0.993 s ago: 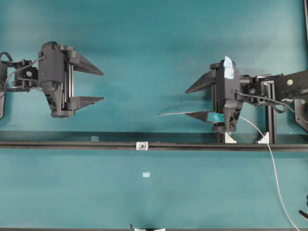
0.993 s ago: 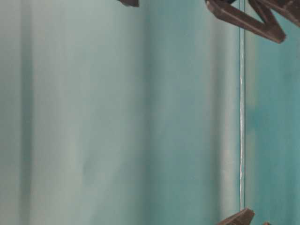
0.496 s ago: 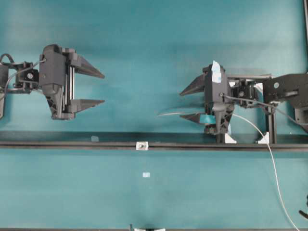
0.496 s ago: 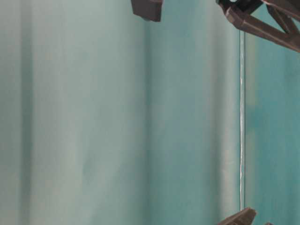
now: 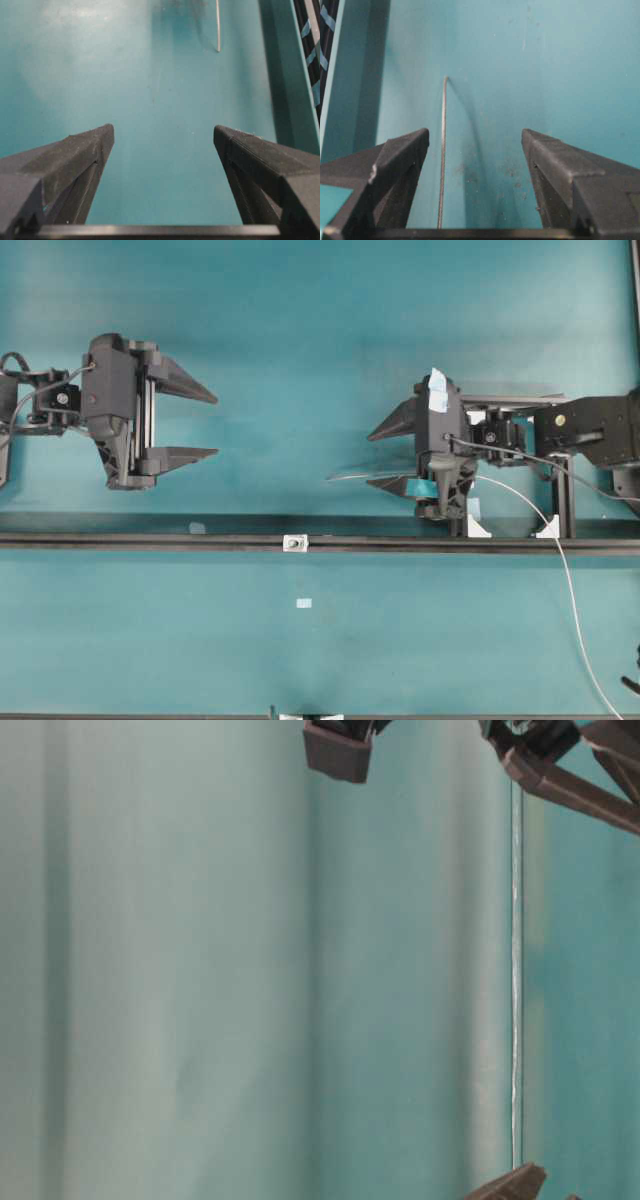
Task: Insert the wire through the hole in the metal fitting marked with a red label. (retake)
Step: 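Close the right gripper on the wire end and pull it from the holder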
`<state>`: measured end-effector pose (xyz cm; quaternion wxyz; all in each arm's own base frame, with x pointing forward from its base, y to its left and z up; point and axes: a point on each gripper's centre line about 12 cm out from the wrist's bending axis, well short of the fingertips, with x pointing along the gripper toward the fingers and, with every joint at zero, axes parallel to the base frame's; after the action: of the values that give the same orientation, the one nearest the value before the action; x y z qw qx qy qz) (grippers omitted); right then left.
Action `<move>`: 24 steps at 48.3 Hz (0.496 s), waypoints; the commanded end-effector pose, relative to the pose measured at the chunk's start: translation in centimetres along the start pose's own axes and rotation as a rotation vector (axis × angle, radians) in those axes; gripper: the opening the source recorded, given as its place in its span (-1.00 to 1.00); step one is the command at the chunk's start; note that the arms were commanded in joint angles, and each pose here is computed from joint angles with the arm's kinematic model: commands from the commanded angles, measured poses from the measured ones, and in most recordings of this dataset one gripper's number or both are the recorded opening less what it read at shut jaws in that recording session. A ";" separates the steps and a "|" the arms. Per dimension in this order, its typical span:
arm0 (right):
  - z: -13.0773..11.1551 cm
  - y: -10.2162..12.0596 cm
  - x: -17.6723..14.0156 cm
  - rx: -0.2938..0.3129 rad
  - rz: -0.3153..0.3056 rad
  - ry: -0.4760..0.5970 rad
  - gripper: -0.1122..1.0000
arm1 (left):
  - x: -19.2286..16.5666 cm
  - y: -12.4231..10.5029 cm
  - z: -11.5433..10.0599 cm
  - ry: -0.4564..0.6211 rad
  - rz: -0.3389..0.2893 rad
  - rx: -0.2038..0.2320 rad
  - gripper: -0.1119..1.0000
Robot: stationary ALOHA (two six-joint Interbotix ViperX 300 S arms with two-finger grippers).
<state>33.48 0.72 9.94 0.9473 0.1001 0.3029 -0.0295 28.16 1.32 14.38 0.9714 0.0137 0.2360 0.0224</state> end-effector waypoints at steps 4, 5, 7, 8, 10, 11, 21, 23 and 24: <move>0.9 -0.1 0.5 0.022 -0.002 -0.029 0.64 | 0.1 0.0 0.9 -0.032 0.000 -0.003 0.41; 0.9 -0.2 0.6 0.029 -0.005 -0.028 0.64 | 0.1 0.0 0.9 -0.031 0.000 -0.003 0.41; 0.9 -0.2 0.7 0.033 -0.005 -0.028 0.64 | 0.1 0.0 0.9 -0.031 0.000 -0.003 0.40; 0.9 -0.3 0.7 0.038 -0.007 -0.025 0.64 | 0.1 0.0 0.9 -0.031 0.000 -0.003 0.41; 0.9 -0.3 0.8 0.039 -0.007 -0.025 0.64 | 0.1 0.0 0.9 -0.031 0.000 -0.003 0.41; 0.8 -0.3 0.8 0.039 -0.007 -0.024 0.64 | 0.1 0.0 0.9 -0.031 0.000 -0.003 0.41; 1.0 -0.3 0.8 0.045 -0.008 -0.029 0.64 | 0.0 0.0 0.9 -0.031 0.000 -0.003 0.40; 1.0 -0.3 0.8 0.043 -0.007 -0.030 0.64 | 0.0 0.0 0.8 -0.029 0.000 -0.003 0.40; 0.9 -0.3 0.8 0.045 -0.008 -0.030 0.64 | 0.0 0.0 0.8 -0.029 0.000 -0.003 0.40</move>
<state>34.02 0.31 9.27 0.9439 0.1154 0.3068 -0.0404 28.11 1.33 14.33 0.9712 0.0131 0.2368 0.0229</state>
